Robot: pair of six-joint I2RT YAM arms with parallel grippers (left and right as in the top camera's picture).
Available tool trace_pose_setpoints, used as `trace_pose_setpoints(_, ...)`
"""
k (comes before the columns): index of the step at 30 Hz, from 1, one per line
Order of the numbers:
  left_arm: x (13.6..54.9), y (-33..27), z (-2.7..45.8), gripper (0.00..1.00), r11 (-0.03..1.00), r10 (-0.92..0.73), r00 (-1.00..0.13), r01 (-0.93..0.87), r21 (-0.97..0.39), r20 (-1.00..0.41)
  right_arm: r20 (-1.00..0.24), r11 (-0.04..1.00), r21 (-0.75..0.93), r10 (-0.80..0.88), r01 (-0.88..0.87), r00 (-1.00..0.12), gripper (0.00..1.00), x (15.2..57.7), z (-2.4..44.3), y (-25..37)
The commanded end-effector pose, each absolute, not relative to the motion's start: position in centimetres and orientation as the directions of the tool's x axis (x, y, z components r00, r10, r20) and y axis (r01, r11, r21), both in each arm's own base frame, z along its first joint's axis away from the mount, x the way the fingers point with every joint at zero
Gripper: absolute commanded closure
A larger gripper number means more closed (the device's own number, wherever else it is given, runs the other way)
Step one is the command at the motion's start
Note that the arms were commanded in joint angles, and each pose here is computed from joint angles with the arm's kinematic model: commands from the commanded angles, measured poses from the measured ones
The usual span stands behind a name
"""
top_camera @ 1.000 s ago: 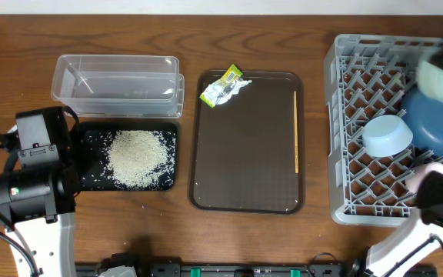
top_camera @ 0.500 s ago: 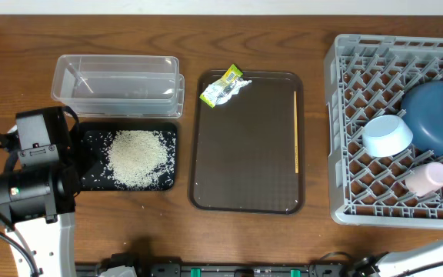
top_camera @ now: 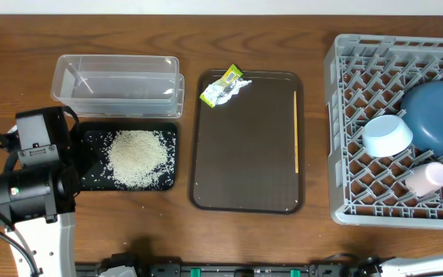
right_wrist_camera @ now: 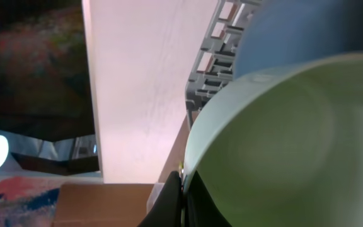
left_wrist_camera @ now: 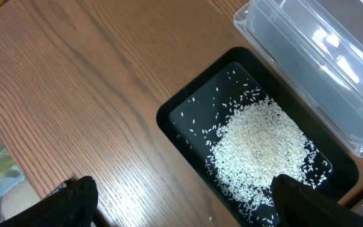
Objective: Sort waste into correct bins and load items into the dishwasher rack
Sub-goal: 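Release the green bowl in the rack and retract the right gripper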
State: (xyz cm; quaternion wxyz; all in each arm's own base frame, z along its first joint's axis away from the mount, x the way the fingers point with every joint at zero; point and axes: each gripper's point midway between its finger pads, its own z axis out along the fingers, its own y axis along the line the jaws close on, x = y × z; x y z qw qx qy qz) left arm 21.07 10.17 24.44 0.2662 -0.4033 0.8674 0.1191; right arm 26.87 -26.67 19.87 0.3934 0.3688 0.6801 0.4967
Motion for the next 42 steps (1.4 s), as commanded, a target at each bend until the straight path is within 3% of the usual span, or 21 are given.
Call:
trace_pose_setpoints(1, 20.9, 10.3, 24.5, 0.09, 0.642, -0.636, -0.532, -0.767, -0.001, -0.559, -0.166, 0.208, 0.976, 0.906, 0.070, -0.389, 0.99, 27.1, 19.8, -26.9)
trace_pose_setpoints(14, 20.9, 10.3, 24.5, 0.09, 0.642, -0.636, -0.532, -0.767, -0.001, -0.559, 0.104, 0.060, 0.907, 0.927, 0.417, -0.359, 0.92, 24.6, 15.1, -27.7)
trace_pose_setpoints(26, 20.9, 10.3, 24.5, 0.10, 0.642, -0.636, -0.532, -0.767, -0.001, -0.559, 0.116, 0.020, 0.853, 0.967, 0.521, -0.226, 0.78, 21.4, 17.5, -28.8)
trace_pose_setpoints(29, 20.9, 10.3, 24.5, 0.10, 0.642, -0.636, -0.532, -0.767, -0.001, -0.559, 0.101, 0.019, 0.829, 0.978, 0.559, -0.182, 0.68, 20.9, 18.8, -28.8)
trace_pose_setpoints(30, 20.9, 10.3, 24.5, 0.10, 0.642, -0.636, -0.532, -0.767, -0.001, -0.559, 0.083, 0.028, 0.818, 0.982, 0.574, -0.167, 0.60, 20.7, 19.3, -28.8)
trace_pose_setpoints(31, 20.9, 10.3, 24.5, 0.10, 0.642, -0.636, -0.532, -0.767, -0.001, -0.559, 0.065, 0.038, 0.808, 0.986, 0.588, -0.153, 0.48, 20.5, 19.8, -28.8)
trace_pose_setpoints(32, 20.9, 10.3, 24.5, 0.10, 0.642, -0.636, -0.532, -0.767, -0.001, -0.559, 0.047, 0.047, 0.801, 0.989, 0.597, -0.141, 0.20, 20.4, 20.4, -28.7)
trace_pose_setpoints(33, 20.9, 10.3, 24.5, 0.10, 0.642, -0.636, -0.532, -0.767, -0.001, -0.559, 0.026, 0.058, 0.795, 0.991, 0.604, -0.129, 0.01, 20.2, 21.0, -28.6)
trace_pose_setpoints(42, 20.9, 10.3, 24.5, 0.10, 0.642, -0.636, -0.532, -0.767, -0.001, -0.559, -0.168, 0.204, 0.816, 0.979, 0.541, -0.116, 0.01, 20.7, 28.0, -25.6)
